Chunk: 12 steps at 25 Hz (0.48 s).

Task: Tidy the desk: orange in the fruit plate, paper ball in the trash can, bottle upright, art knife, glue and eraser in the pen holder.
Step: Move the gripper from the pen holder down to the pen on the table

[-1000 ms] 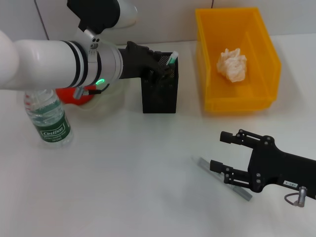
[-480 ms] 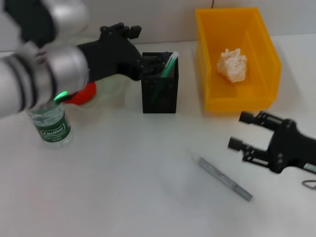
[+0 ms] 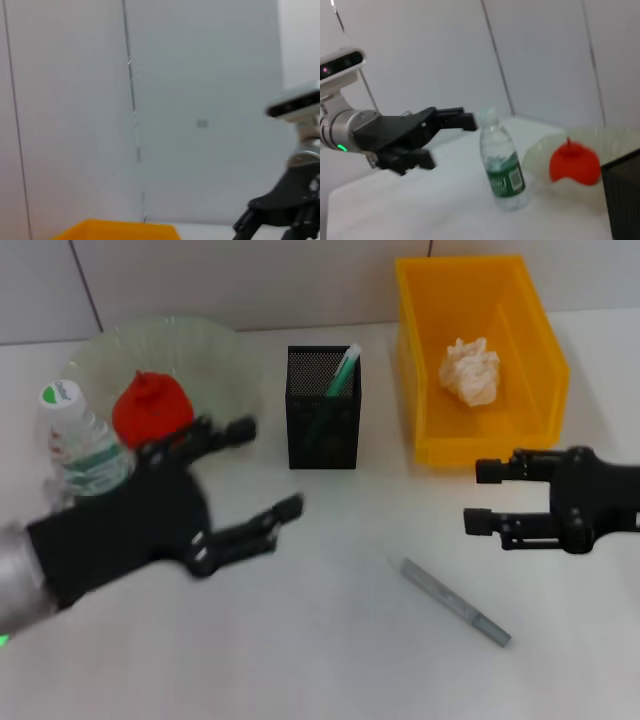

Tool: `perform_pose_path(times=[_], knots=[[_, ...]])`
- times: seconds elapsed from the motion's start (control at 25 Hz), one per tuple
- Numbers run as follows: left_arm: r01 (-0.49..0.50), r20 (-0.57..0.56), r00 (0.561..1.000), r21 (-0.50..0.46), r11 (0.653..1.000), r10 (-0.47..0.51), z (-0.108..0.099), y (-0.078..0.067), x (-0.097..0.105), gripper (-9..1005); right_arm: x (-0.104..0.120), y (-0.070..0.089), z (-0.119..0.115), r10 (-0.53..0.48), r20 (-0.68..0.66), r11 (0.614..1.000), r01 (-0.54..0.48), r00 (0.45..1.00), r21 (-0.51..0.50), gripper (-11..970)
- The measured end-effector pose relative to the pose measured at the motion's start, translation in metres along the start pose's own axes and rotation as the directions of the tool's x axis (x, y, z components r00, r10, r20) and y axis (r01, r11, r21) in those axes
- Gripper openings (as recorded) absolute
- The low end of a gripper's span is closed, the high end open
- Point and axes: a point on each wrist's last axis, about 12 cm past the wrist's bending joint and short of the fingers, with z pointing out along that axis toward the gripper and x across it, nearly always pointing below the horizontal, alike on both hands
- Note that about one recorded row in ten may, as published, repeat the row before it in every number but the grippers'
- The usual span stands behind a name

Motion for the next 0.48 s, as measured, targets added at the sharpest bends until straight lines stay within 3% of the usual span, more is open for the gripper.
perform_pose_path(times=[0.04,0.08,0.12,0.16,0.2,0.24,0.28,0.32,0.36,0.44,0.48], knots=[[0.005,0.041,0.999,0.010,1.000,-0.005,-0.010,-0.002,0.011,815,-0.023,0.002,0.002,0.014,-0.087,1.000,-0.013,0.996,0.010,726],[0.005,0.041,0.999,0.010,1.000,-0.005,-0.010,-0.002,0.011,815,-0.023,0.002,0.002,0.014,-0.087,1.000,-0.013,0.996,0.010,726],[0.005,0.041,0.999,0.010,1.000,-0.005,-0.010,-0.002,0.011,815,-0.046,0.004,0.004,0.041,-0.180,0.999,-0.034,0.983,0.040,726],[0.034,0.074,0.997,0.008,0.999,-0.034,-0.023,-0.004,0.033,815,-0.046,0.004,0.004,0.041,-0.180,0.999,-0.034,0.983,0.040,726],[0.050,0.073,0.996,-0.010,0.999,-0.049,-0.030,-0.004,0.044,815,-0.061,0.007,0.006,0.041,-0.234,0.998,-0.029,0.971,0.057,726],[0.055,0.072,0.996,-0.023,0.998,-0.053,-0.033,-0.005,0.050,815,-0.088,0.012,0.013,0.063,-0.337,0.995,-0.031,0.939,0.099,726],[0.055,0.072,0.996,-0.023,0.998,-0.053,-0.033,-0.005,0.050,815,-0.088,0.012,0.013,0.063,-0.337,0.995,-0.031,0.939,0.099,726],[0.061,0.065,0.996,-0.046,0.997,-0.058,-0.037,-0.007,0.061,815,-0.111,0.016,0.021,0.125,-0.415,0.984,-0.058,0.901,0.170,726],[0.063,0.042,0.997,-0.062,0.996,-0.060,-0.040,-0.013,0.075,814,-0.111,0.016,0.021,0.125,-0.415,0.984,-0.058,0.901,0.170,726],[0.049,0.025,0.999,-0.067,0.997,-0.047,-0.042,-0.019,0.083,814,-0.136,0.022,0.040,0.220,-0.521,0.957,-0.080,0.825,0.277,726],[0.049,0.025,0.999,-0.067,0.997,-0.047,-0.042,-0.019,0.083,814,-0.136,0.022,0.040,0.220,-0.521,0.957,-0.080,0.825,0.277,726]])
